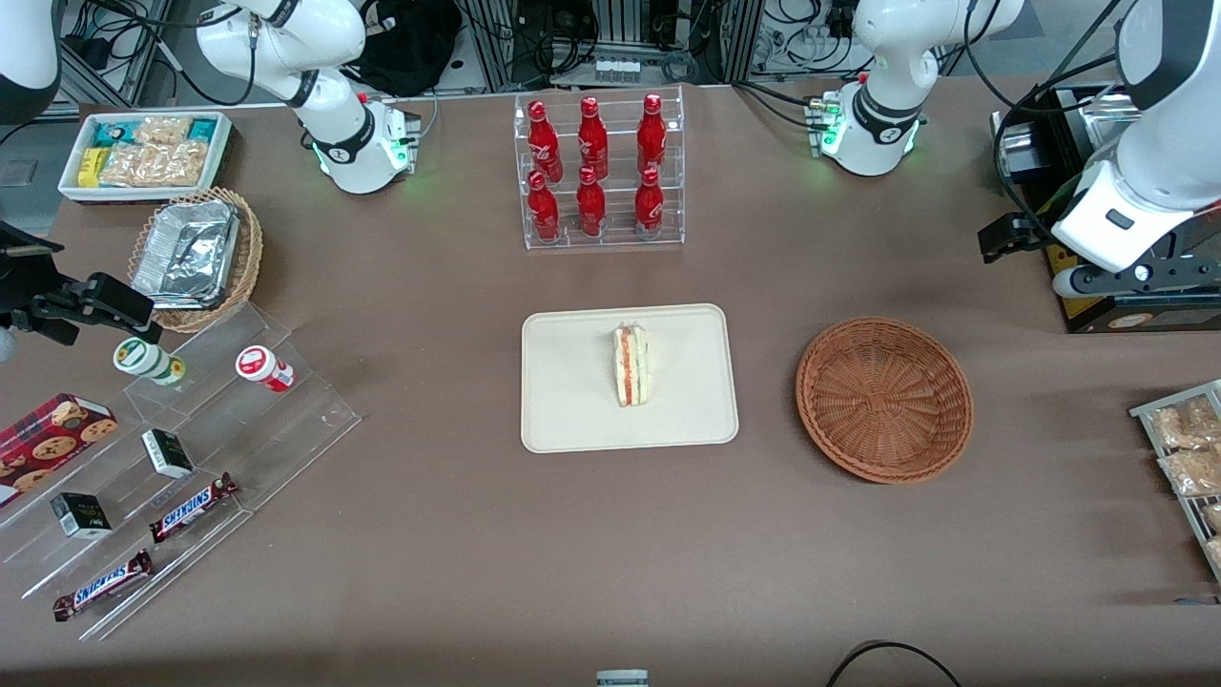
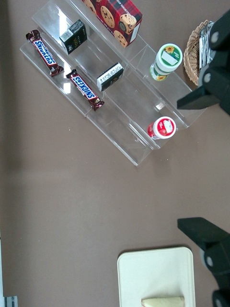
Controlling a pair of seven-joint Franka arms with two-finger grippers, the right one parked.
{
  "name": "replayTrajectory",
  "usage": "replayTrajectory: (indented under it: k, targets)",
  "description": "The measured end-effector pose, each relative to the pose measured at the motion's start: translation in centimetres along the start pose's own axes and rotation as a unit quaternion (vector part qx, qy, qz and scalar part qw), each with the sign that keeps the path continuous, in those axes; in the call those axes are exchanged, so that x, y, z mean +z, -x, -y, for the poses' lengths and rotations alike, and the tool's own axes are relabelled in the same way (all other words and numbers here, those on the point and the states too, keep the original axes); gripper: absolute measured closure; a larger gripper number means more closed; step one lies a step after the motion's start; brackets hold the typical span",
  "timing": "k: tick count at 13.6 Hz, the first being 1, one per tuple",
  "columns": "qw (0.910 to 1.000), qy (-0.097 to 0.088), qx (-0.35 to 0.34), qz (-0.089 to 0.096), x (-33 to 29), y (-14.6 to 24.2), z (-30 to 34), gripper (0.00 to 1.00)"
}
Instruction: Place sandwich from basket to tray
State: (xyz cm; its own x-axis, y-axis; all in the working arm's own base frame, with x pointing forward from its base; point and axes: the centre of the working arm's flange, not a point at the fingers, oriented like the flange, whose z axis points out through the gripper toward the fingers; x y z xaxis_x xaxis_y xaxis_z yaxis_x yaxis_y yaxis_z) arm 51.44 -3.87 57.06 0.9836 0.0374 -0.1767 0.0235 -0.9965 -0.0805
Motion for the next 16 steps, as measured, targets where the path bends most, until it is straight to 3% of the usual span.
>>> replayTrajectory:
  k: [6, 11, 16]
  targets:
    - [0.9994, 0.003, 0.026, -0.024, -2.1, 0.3, -2.0, 0.0]
    - [0.9975, 0.01, 0.019, -0.067, -4.7, -0.3, -1.3, 0.0]
    - [0.9959, 0.025, 0.006, -0.087, -6.1, -2.3, -1.1, 0.0]
